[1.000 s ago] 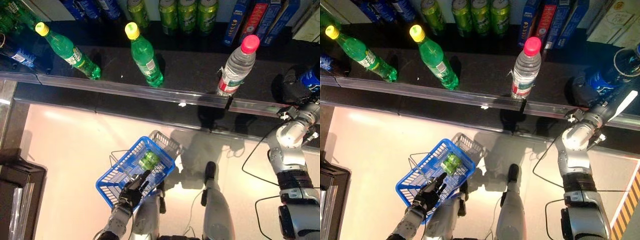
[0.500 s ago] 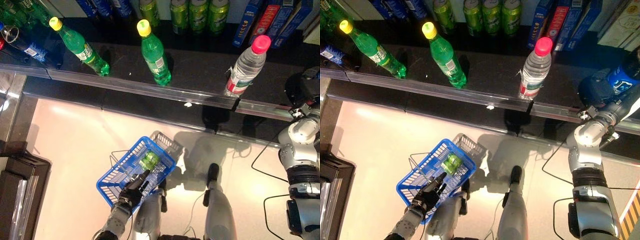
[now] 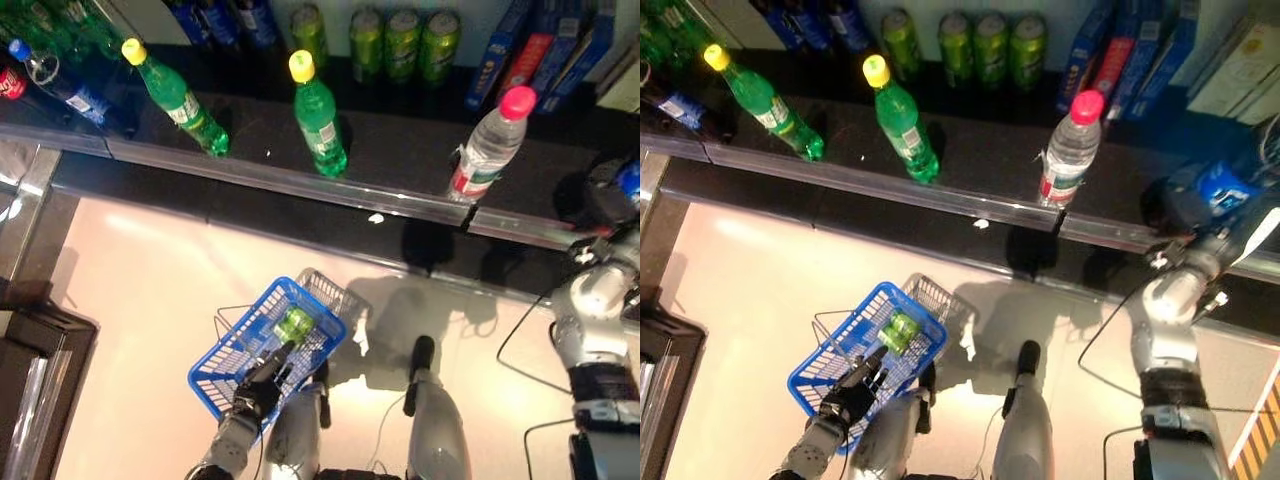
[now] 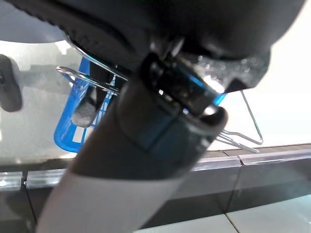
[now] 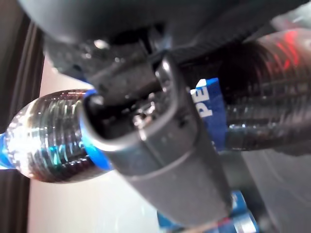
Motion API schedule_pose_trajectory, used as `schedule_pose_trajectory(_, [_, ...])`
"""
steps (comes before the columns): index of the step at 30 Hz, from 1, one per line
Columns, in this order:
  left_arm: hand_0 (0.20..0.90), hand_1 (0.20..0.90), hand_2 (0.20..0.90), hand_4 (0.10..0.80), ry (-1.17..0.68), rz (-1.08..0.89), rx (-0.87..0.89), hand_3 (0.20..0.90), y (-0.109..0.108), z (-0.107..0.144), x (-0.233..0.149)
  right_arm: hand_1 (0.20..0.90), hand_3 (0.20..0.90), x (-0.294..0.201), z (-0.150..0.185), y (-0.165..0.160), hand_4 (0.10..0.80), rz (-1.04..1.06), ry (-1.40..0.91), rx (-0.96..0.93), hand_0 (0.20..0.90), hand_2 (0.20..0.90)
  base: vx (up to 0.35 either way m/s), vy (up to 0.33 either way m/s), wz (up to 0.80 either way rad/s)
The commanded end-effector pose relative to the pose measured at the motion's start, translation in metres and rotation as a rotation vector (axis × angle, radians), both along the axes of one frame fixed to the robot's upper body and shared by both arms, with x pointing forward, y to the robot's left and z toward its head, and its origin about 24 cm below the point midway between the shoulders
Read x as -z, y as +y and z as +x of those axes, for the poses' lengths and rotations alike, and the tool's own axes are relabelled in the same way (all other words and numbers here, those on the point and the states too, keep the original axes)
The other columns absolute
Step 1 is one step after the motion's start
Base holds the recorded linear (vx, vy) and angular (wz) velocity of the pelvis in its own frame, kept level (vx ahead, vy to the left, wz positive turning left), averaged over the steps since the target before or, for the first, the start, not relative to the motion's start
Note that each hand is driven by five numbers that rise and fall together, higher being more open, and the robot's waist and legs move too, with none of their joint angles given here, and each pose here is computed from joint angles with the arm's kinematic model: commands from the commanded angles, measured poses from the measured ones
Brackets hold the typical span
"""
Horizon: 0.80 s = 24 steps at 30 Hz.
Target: Pick up the drink and place into the basket.
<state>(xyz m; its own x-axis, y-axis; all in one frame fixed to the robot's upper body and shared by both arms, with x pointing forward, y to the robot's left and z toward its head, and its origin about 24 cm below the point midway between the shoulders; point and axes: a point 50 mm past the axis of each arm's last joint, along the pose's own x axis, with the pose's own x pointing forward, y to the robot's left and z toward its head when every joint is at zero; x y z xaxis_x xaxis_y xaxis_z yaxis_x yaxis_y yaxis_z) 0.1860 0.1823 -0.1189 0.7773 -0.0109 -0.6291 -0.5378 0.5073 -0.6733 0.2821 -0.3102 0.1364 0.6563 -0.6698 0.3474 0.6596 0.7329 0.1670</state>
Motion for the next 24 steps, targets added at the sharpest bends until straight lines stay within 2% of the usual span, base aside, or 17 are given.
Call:
schedule_pose_trajectory(1, [0.300, 0.300, 0.300, 0.100, -0.039, 0.077, -0.084, 0.200, 0.032, -0.036, 0.001, 0.300, 0.200, -0.066, -0.027, 0.017, 0.100, -0.265, -0.352, -0.115, 0.300, 0.300, 0.109, -0.015, -0.01])
schedule_pose_trajectory(9, [0.300, 0.300, 0.300, 0.100, 0.035, 0.097, -0.120, 0.200, 0.032, -0.067, 0.012, 0.300, 0.200, -0.046, -0.051, 0.040, 0.100, -0.270, -0.340, -0.275, 0.300, 0.300, 0.107, -0.021, -0.11])
schedule_pose_trajectory(15, [0.300, 0.300, 0.300, 0.100, 0.043, 0.103, -0.124, 0.200, 0.034, -0.080, 0.015, 0.300, 0.200, -0.044, -0.055, 0.060, 0.100, -0.293, -0.304, -0.475, 0.300, 0.300, 0.035, -0.006, -0.07])
schedule_pose_trajectory(19, [0.300, 0.300, 0.300, 0.100, -0.006, 0.095, -0.139, 0.200, 0.035, -0.077, 0.012, 0.300, 0.200, -0.037, -0.053, 0.090, 0.100, -0.251, -0.275, -0.787, 0.300, 0.300, 0.000, 0.000, 0.00])
schedule_pose_trajectory(24, [0.300, 0.300, 0.300, 0.100, -0.076, 0.086, -0.158, 0.200, 0.034, -0.069, 0.006, 0.300, 0.200, -0.036, -0.054, 0.122, 0.100, -0.214, -0.303, -1.059, 0.300, 0.300, -0.014, 0.031, 0.01])
